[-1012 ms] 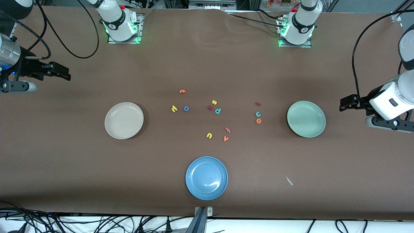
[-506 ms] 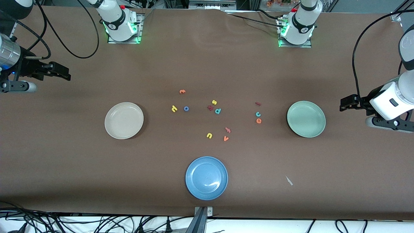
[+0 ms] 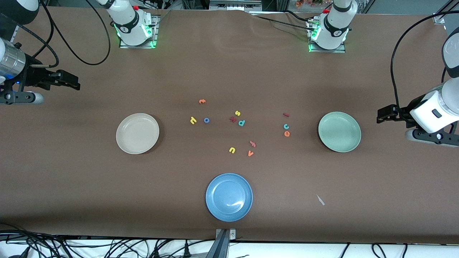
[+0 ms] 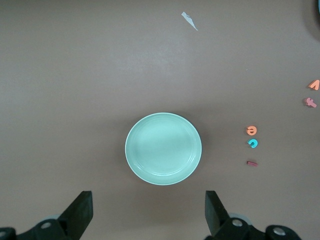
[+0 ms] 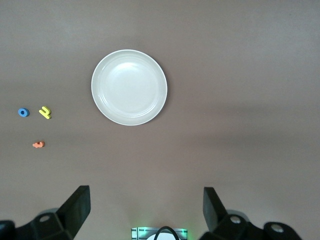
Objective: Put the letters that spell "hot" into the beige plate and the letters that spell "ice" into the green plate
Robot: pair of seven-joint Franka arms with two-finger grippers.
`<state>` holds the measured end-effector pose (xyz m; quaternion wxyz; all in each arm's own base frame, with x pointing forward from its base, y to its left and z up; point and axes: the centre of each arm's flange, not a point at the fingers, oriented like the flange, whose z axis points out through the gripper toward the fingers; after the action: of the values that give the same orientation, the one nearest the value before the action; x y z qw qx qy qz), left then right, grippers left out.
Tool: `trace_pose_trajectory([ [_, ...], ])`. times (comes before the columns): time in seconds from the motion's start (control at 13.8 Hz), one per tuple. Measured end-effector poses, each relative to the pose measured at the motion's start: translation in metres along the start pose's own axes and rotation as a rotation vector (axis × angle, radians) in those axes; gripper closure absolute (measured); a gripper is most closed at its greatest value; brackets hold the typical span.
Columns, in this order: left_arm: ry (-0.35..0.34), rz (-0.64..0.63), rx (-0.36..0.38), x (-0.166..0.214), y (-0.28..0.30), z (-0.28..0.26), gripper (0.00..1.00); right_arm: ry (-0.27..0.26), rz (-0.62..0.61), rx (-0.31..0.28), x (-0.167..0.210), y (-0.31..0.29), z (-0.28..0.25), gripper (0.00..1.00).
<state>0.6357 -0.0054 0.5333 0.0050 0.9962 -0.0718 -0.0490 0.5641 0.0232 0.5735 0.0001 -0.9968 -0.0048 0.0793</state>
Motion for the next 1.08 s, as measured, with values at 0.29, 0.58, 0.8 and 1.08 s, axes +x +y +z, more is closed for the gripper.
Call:
trace_pose_trajectory([
  [0.29, 0.0, 0.0, 0.0, 0.0, 0.0, 0.0, 0.01, 0.0, -0.003, 0.0, 0.0, -0.001, 0.0, 0.0],
  [0.58, 0.0, 0.0, 0.0, 0.0, 0.0, 0.0, 0.01, 0.0, -0.02, -0.003, 0.0, -0.012, 0.0, 0.0],
  [0.8, 0.0, 0.0, 0.0, 0.0, 0.0, 0.0, 0.01, -0.001, -0.02, -0.003, 0.0, -0.012, 0.0, 0.0],
  [1.08, 0.0, 0.0, 0.0, 0.0, 0.0, 0.0, 0.01, -0.004, -0.02, -0.003, 0.001, -0.012, 0.002, 0.0],
])
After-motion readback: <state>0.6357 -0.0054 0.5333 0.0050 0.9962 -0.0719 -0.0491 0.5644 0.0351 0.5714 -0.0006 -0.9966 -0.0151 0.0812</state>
